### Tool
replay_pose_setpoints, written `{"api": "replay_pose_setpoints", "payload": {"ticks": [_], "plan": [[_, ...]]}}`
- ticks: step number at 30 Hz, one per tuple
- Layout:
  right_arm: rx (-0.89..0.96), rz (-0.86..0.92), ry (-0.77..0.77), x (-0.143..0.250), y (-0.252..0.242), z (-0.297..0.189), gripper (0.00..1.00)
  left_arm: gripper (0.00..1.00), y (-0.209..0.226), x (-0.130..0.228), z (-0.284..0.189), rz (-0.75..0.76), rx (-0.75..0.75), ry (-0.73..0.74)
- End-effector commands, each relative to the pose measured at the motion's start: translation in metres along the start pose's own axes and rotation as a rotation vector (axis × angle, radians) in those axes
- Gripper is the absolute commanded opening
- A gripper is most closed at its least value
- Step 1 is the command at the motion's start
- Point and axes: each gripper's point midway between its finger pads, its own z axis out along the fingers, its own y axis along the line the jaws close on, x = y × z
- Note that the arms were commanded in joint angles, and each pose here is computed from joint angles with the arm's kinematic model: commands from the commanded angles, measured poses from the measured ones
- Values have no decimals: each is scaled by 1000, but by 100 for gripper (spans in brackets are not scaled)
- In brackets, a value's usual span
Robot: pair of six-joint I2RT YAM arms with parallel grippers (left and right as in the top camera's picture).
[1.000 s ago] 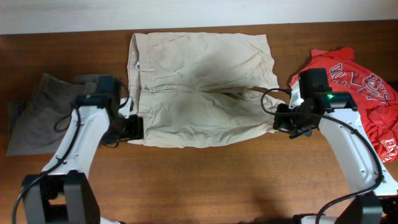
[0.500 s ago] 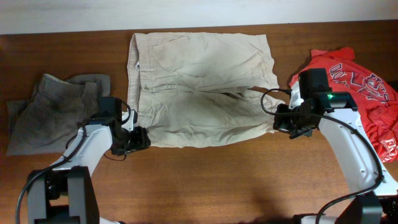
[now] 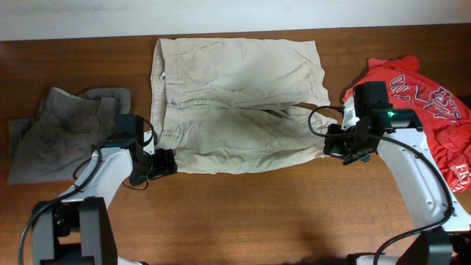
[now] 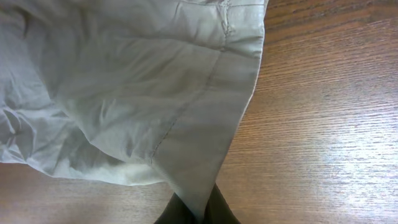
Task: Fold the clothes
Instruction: 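Grasp the shorts' bottom corners with left and right grippers, then lift the bottom edge and fold it up over the top half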
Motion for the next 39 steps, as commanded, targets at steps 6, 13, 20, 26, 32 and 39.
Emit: {"api": "replay_pose_setpoints", "payload": {"ticks": [6, 13, 20, 26, 32, 39], "plan": [[21, -14, -18, -4, -4, -3, 4, 92, 3, -24, -11, -210, 27, -109], [33, -14, -21, -5, -6, -3, 4, 89, -6, -37, -13, -251, 79, -154], [36, -14, -22, -5, -6, -3, 4, 43, -5, -46, -15, -244, 71, -195], [40, -14, -22, -5, -7, -3, 4, 1, -7, -43, -14, -236, 84, -181], [43, -11, -9, -2, -8, -3, 4, 0, -14, -37, -24, -182, 116, -168], [50, 4, 68, 18, -10, -5, 4, 1, -27, -28, -94, -56, 134, -260]]}}
